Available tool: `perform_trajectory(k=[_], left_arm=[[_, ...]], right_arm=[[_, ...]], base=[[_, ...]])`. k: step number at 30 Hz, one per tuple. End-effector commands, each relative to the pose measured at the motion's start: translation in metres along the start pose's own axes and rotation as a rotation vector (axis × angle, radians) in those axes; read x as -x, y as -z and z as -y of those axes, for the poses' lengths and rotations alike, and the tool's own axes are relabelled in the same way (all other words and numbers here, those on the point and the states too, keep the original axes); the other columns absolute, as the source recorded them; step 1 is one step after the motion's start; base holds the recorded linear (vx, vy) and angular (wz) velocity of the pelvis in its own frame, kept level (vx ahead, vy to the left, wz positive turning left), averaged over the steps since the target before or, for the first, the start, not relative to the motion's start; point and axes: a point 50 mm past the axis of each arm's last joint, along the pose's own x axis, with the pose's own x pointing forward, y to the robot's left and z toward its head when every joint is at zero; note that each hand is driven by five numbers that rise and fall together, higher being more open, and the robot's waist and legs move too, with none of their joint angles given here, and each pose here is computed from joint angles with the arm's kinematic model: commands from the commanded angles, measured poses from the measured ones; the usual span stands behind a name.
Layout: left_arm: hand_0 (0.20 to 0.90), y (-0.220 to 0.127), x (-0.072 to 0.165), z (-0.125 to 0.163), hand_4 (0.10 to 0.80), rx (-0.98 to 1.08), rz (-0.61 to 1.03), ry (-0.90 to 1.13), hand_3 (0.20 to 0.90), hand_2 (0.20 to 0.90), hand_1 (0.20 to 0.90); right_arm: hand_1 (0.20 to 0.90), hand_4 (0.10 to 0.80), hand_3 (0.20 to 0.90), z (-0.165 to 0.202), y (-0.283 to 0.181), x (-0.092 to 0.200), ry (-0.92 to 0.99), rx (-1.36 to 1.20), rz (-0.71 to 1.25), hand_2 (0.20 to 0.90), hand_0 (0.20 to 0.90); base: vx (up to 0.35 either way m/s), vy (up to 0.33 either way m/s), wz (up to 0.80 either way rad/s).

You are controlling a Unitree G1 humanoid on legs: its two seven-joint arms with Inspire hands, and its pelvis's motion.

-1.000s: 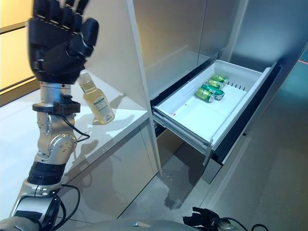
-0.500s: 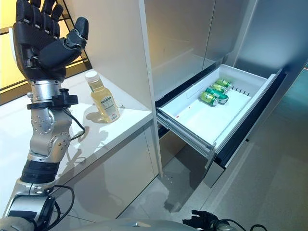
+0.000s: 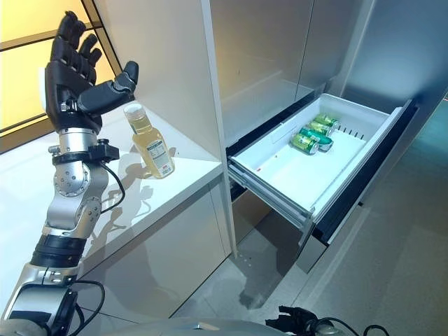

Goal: Put drinks into fridge and close the fridge

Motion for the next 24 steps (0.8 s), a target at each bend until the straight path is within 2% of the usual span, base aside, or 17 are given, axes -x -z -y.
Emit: perform_trajectory(k=[1,9,24], left_arm=[[0.900,-0.027,-0.019,0.000,0.800,-0.044,0.146,0.039,0.900,0.900,0.900],[0.900,-0.001,-0.010,-0.003,0.800,-0.084,0.035,0.035,0.900,0.900,0.900],[0.900,0.028,0.001,-0.008,0.800,-0.142,-0.090,0.033,0.900,0.900,0.900]], right_arm=[[0.900,0.800,0.900,0.000,0.005,0.000,-0.023,0.042,-0.040,0.900,0.900],[0.900,0.800,0.900,0.001,0.005,0.001,-0.024,0.046,-0.044,0.900,0.900],[0.900,0.800,0.900,0.003,0.004,0.002,-0.021,0.052,-0.049,0.900,0.900]], base=[[0.000,0.000,0.00],[0.000,0.000,0.00],[-0.001,0.001,0.01]])
